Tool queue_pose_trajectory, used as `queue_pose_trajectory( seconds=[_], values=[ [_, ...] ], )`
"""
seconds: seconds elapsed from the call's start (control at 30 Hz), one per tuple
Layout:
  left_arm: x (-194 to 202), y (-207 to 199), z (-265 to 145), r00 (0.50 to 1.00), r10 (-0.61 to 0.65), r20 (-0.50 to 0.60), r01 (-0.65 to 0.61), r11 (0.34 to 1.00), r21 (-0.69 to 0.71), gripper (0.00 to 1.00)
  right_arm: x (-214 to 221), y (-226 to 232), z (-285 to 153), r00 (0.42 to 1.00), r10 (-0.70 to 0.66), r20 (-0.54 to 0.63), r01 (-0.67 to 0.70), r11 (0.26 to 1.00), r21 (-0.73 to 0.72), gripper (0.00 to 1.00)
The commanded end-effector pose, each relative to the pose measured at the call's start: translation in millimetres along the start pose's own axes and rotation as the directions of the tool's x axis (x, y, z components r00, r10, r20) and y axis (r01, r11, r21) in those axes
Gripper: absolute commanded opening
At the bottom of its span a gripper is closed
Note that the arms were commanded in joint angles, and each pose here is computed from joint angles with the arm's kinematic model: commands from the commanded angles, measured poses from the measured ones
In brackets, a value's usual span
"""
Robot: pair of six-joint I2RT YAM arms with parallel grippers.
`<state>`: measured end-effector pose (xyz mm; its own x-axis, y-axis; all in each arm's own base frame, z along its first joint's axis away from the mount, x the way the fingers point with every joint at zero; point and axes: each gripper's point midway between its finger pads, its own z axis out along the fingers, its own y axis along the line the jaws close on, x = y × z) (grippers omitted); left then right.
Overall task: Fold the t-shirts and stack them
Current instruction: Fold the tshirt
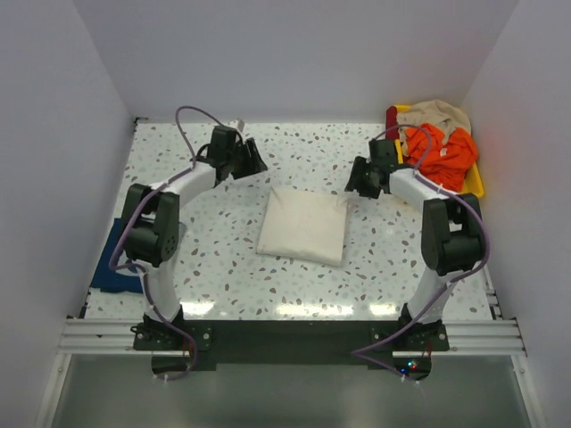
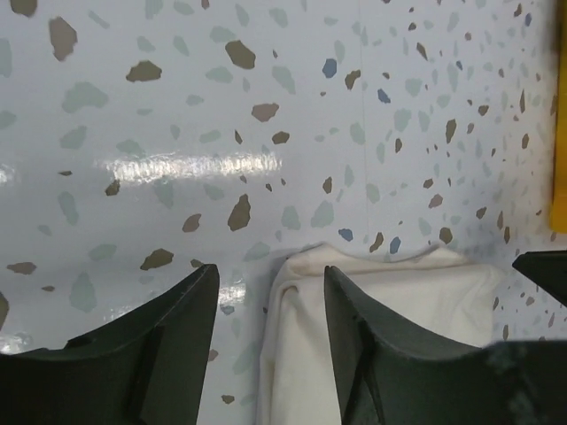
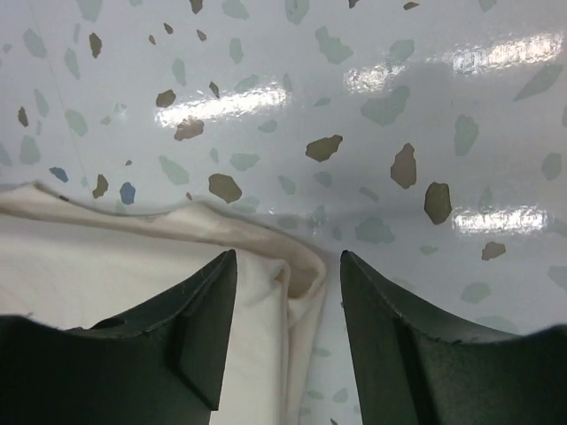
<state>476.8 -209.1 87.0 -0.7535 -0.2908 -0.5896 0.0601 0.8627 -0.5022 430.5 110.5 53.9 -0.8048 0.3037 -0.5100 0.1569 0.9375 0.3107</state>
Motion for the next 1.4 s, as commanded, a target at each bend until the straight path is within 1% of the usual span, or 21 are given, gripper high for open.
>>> queue_pose_trajectory(
  seconds=[0.0,0.07,0.1,0.17,0.2,0.3,0.4,0.43,0.5,0.53,0.6,0.63,0.73,0.87,1.0,1.1,1.2,1.23,1.3,1.33,1.37],
  values=[
    [-58.4,-33.8,-47.6,0.985,0.039,0.166,-0.049,0.997,0.053,0.54,-28.3,16.3,-41.5,0.995,-0.008,0.096,0.011,1.0,-0.028,0.54],
    [-44.6,-44.2,-61.0,0.988,0.031,0.152,-0.043,0.996,0.076,0.46,-27.5,26.5,-59.0,0.993,-0.002,0.119,0.01,0.998,-0.066,0.51],
    [-37.8,-48.5,-63.8,0.988,0.036,0.149,-0.048,0.996,0.08,0.33,-19.7,29.8,-61.4,0.993,0.012,0.118,-0.002,0.996,-0.086,0.49],
    [-10.0,-67.1,-68.9,0.992,0.049,0.119,-0.062,0.992,0.106,0.23,-7.4,54.3,-71.1,0.993,-0.01,0.122,0.028,0.989,-0.146,0.43],
    [-1.8,-72.7,-69.3,0.993,0.05,0.109,-0.063,0.991,0.117,0.13,0.8,62.0,-70.2,0.994,-0.014,0.11,0.031,0.986,-0.161,0.42],
    [36.4,-94.3,-68.4,0.998,0.041,0.041,-0.048,0.98,0.193,0.0,26.0,79.1,-63.3,0.998,-0.027,0.057,0.038,0.977,-0.208,0.35],
    [75.9,-124.9,-72.3,0.998,0.064,-0.023,-0.053,0.947,0.318,0.0,48.4,69.6,-53.3,1.0,-0.028,0.006,0.028,0.979,-0.202,0.34],
    [104.2,-131.7,-75.8,0.993,0.088,-0.081,-0.053,0.93,0.363,0.0,54.7,65.1,-50.7,1.0,-0.031,-0.005,0.029,0.981,-0.192,0.33],
    [125.3,-139.4,-77.2,0.989,0.104,-0.103,-0.054,0.913,0.404,0.0,69.8,50.5,-40.4,0.999,-0.03,-0.038,0.024,0.988,-0.154,0.34],
    [154.7,-139.2,-78.4,0.979,0.127,-0.16,-0.048,0.904,0.425,0.0,73.4,45.2,-36.0,0.998,-0.03,-0.05,0.022,0.99,-0.142,0.34],
    [176.2,-140.3,-76.3,0.973,0.139,-0.184,-0.042,0.892,0.451,0.0,84.7,35.2,-23.8,0.996,-0.02,-0.089,0.008,0.992,-0.126,0.33],
    [197.0,-139.3,-73.7,0.962,0.148,-0.23,-0.027,0.888,0.46,0.0,87.2,29.5,-20.0,0.995,-0.009,-0.101,-0.003,0.993,-0.115,0.32],
    [236.3,-124.0,-68.0,0.942,0.151,-0.299,-0.01,0.905,0.426,0.0,94.5,19.8,-14.2,0.993,-0.001,-0.117,-0.01,0.996,-0.092,0.31],
    [258.5,-110.9,-62.5,0.934,0.141,-0.329,-0.021,0.939,0.343,0.0,95.6,19.9,-12.6,0.991,-0.008,-0.13,-0.004,0.995,-0.095,0.31],
    [263.4,-113.3,-63.8,0.935,0.133,-0.327,-0.025,0.949,0.315,0.0,78.2,27.4,-17.3,0.993,-0.038,-0.11,0.027,0.995,-0.1,0.31],
    [250.8,-126.6,-69.0,0.945,0.133,-0.297,-0.025,0.94,0.341,0.02,61.9,39.0,-32.4,0.995,-0.061,-0.082,0.05,0.991,-0.124,0.32],
    [229.9,-147.8,-77.2,0.956,0.145,-0.254,-0.041,0.926,0.375,0.05,53.4,52.0,-52.8,0.994,-0.085,-0.074,0.072,0.984,-0.161,0.35],
    [213.3,-158.2,-81.3,0.968,0.138,-0.212,-0.047,0.922,0.384,0.06,53.8,56.1,-58.0,0.993,-0.093,-0.073,0.08,0.982,-0.172,0.36],
    [198.9,-159.1,-86.6,0.974,0.132,-0.184,-0.058,0.93,0.363,0.12,55.4,62.4,-74.6,0.995,-0.085,-0.055,0.073,0.977,-0.199,0.36],
    [178.1,-159.4,-91.3,0.985,0.109,-0.131,-0.058,0.937,0.344,0.13,58.6,66.2,-80.9,0.995,-0.086,-0.049,0.074,0.973,-0.217,0.36],
    [170.7,-152.9,-93.7,0.988,0.099,-0.122,-0.055,0.946,0.32,0.14,62.6,68.0,-85.5,0.995,-0.084,-0.049,0.07,0.97,-0.233,0.36]
  ],
)
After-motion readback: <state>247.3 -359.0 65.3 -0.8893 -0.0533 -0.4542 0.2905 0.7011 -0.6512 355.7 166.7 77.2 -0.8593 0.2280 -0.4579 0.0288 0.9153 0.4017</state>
